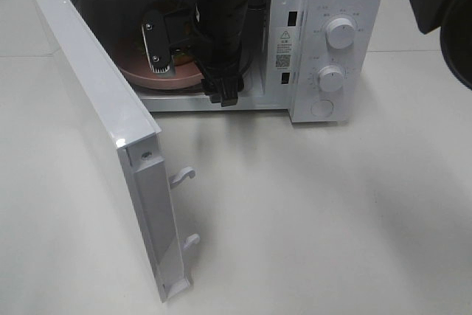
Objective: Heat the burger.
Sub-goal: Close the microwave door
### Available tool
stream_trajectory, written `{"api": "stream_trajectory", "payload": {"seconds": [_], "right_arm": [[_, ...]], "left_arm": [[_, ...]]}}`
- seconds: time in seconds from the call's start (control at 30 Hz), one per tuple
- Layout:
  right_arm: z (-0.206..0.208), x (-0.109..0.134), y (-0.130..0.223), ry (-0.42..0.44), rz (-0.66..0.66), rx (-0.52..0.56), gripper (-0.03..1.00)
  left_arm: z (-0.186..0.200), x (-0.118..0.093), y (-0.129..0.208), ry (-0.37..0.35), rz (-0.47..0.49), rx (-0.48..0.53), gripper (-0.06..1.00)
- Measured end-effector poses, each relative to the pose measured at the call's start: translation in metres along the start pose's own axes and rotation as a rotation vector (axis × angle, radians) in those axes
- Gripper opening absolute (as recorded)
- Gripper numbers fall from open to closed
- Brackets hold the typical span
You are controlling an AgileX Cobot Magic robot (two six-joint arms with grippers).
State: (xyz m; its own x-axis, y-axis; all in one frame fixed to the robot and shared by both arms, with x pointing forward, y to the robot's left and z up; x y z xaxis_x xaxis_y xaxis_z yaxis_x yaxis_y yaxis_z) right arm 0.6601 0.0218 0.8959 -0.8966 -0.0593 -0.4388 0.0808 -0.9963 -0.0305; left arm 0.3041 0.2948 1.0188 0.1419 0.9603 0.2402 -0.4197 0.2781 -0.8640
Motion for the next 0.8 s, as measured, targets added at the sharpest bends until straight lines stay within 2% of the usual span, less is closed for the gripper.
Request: {"api": "stream_trajectory", "payload": {"seconds": [0.17, 0.5, 0.8], "right_arm": [[0.009, 0.009, 0.004, -0.055, 0.032, 0.021, 0.72], [0.034, 0.006, 0.007, -0.053, 0.030, 0.023, 0.72], [0.048, 0.024, 0.023, -0.164, 0.020, 0.104, 0.72]], "left_arm": [[0.000, 0.000, 0.000, 0.000, 0.000, 0.000, 1.00], [0.000, 0.000, 0.000, 0.000, 0.000, 0.000, 1.00], [0.000, 0.000, 0.000, 0.000, 0.000, 0.000, 1.00]]}}
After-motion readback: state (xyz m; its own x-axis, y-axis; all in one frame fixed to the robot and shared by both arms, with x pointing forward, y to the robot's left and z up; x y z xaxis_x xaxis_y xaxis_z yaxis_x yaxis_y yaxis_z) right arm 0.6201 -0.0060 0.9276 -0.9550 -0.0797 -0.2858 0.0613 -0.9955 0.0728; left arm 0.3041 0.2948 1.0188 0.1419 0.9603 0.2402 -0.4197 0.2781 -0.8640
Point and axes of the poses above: a point on each arm's last joint axis where the gripper is mounted, z pointing back along that axis away from the gripper, x along the wrist's bending axis when the last joint is at zero, y = z × x, the point moved 8 cm from there along -z, pointing out along that axis toward the gripper, and after that the axes turned 12 degrees about -z, right-handed, at the moved point
